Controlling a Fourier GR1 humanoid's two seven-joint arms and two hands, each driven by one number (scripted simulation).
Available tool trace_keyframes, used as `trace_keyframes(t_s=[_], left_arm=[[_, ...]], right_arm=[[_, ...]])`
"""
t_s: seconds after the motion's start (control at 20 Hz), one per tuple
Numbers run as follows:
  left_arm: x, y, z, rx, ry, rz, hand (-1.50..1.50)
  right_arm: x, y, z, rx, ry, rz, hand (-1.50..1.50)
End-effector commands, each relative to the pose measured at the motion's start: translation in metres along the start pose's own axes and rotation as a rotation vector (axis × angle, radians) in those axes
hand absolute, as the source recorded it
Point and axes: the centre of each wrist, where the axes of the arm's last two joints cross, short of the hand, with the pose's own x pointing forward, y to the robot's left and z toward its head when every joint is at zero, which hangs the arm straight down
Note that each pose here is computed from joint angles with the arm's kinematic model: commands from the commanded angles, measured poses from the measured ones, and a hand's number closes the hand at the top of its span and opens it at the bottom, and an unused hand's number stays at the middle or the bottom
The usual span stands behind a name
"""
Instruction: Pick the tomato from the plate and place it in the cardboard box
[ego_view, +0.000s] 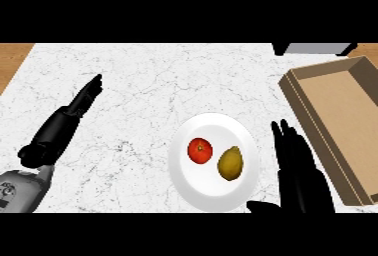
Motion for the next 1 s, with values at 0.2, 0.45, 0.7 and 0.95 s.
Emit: trace_keyframes(t_s=[0.2, 0.45, 0.7, 0.95], left_arm=[[0.002, -0.012, -0.005, -0.046, -0.033, 0.016, 0.0], [0.006, -0.003, -0.01, -0.03, -0.026, 0.023, 0.0], [-0.001, -0.016, -0.013, -0.046, -0.01, 0.025, 0.0], [-0.008, -0.01, -0.013, -0.022, -0.017, 0.015, 0.0]], right_arm=[[0.098, 0.019, 0.004, 0.187, 0.112, 0.248, -1.5], [0.11, 0.02, -0.014, 0.255, 0.19, 0.302, -1.5], [0.12, 0.031, -0.027, 0.289, 0.253, 0.284, -1.5], [0.133, 0.023, -0.046, 0.33, 0.258, 0.283, -1.5]])
